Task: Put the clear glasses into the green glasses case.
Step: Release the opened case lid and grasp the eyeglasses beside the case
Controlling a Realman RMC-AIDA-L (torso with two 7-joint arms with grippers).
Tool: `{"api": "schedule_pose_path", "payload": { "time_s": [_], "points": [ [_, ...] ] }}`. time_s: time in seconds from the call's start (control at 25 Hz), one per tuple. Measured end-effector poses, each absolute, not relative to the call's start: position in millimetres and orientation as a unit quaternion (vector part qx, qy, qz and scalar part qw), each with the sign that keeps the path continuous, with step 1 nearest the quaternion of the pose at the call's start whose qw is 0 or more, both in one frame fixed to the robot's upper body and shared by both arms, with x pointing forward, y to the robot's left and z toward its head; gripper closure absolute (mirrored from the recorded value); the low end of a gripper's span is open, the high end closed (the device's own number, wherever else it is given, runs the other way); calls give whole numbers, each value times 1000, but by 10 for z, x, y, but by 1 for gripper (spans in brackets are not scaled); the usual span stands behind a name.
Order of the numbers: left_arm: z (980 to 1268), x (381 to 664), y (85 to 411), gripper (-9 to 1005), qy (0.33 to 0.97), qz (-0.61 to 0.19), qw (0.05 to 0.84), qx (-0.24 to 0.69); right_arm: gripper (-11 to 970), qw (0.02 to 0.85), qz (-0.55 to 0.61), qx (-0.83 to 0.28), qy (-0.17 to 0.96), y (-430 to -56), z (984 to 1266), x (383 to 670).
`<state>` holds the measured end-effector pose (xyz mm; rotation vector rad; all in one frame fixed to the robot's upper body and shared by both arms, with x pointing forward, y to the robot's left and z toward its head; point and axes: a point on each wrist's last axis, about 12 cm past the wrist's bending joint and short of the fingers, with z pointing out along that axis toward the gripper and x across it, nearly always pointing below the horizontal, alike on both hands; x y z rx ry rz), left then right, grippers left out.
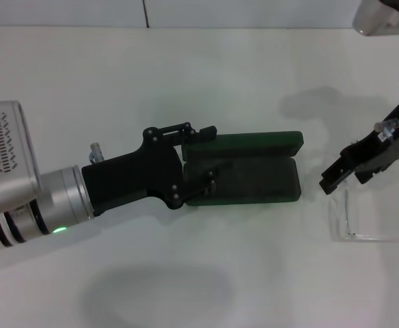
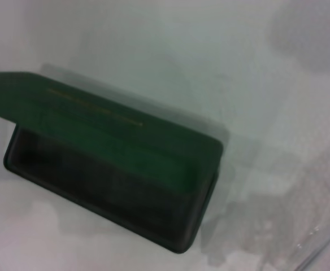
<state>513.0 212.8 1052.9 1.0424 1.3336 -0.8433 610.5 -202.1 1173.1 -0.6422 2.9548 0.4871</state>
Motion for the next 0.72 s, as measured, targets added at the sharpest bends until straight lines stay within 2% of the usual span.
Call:
{"api": "schedule_pose_path", "payload": {
  "time_s": [0.36, 0.6, 0.72],
  "points": [
    [10499, 5169, 2153, 470, 582, -340, 585, 451, 198, 36, 151, -216, 964, -1944, 11686, 6145],
    [10500, 5184, 2156, 470, 584, -336, 586, 450, 324, 33, 147, -221, 964, -1933, 11680, 6137],
    [10502, 5188, 2162, 470, 585, -335, 587, 449, 320, 30, 145, -224, 963, -1924, 11674, 6131]
  ]
}}
